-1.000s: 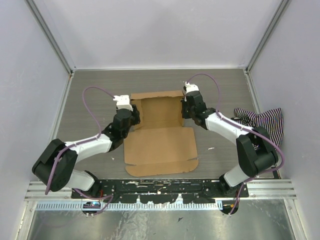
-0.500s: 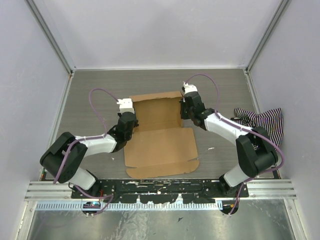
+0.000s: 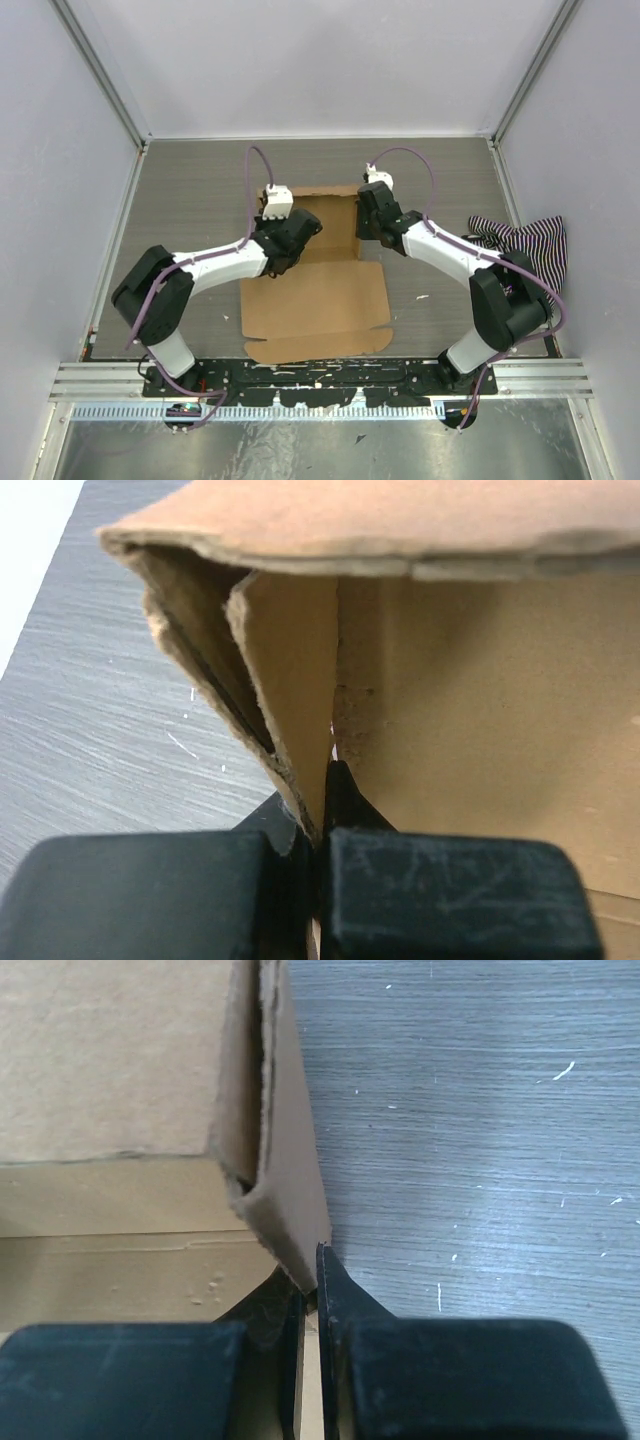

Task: Fold the paper box

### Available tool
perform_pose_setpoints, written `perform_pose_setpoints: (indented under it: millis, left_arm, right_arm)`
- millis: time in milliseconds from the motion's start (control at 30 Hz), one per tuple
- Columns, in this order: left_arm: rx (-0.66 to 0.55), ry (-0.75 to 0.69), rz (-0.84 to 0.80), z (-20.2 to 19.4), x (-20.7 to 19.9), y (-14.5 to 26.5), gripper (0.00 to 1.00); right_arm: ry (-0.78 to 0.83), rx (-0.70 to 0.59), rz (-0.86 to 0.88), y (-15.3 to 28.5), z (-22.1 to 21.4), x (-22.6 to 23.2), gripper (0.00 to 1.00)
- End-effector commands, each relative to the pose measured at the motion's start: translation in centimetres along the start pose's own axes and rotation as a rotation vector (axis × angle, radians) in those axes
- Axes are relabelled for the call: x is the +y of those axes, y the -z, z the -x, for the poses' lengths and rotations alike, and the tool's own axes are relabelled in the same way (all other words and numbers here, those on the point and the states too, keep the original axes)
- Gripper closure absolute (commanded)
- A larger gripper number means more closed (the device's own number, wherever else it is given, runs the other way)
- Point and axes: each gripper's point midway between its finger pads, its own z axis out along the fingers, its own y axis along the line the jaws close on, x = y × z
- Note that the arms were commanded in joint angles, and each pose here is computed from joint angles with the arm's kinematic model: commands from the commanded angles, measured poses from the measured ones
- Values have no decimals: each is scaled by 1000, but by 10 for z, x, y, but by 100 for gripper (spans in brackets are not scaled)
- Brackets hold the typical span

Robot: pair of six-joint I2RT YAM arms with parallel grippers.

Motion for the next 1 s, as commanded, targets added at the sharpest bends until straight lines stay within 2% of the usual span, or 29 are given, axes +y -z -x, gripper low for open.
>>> perform_pose_setpoints:
  millis: [0,67,133,267,433,633,767,833,867,967]
  left_arm:
    - [50,-6,2,-22,13,8,93]
    - [59,14,-38,-20,11,12,84]
    - [68,26,-63,-15,12,17,67]
    - [78,47,-99,-2,19,29,50]
    - [70,82,-132,18,35,45,45]
    - [49,126,-139,35,66,63,44]
    - [14,181,-155,52,89,76,44]
    - [2,202,-165,57,98,82,44]
    - [-2,209,-169,59,102,84,44]
    - [-10,231,-186,63,113,91,44]
  right_arm:
    - [-43,41,0,4,-7,9,99]
    - [-47,37,0,6,-4,10,99]
    - [-44,41,0,7,-1,11,99]
    - [-33,50,-10,7,5,13,99]
    - [-40,77,-25,4,4,13,99]
    - [-176,171,48,0,-8,14,99]
    - [-198,182,107,15,-2,23,69]
    - [-201,164,123,28,3,24,37]
    - [-200,149,126,35,8,23,27]
    - [-184,99,119,55,21,19,19]
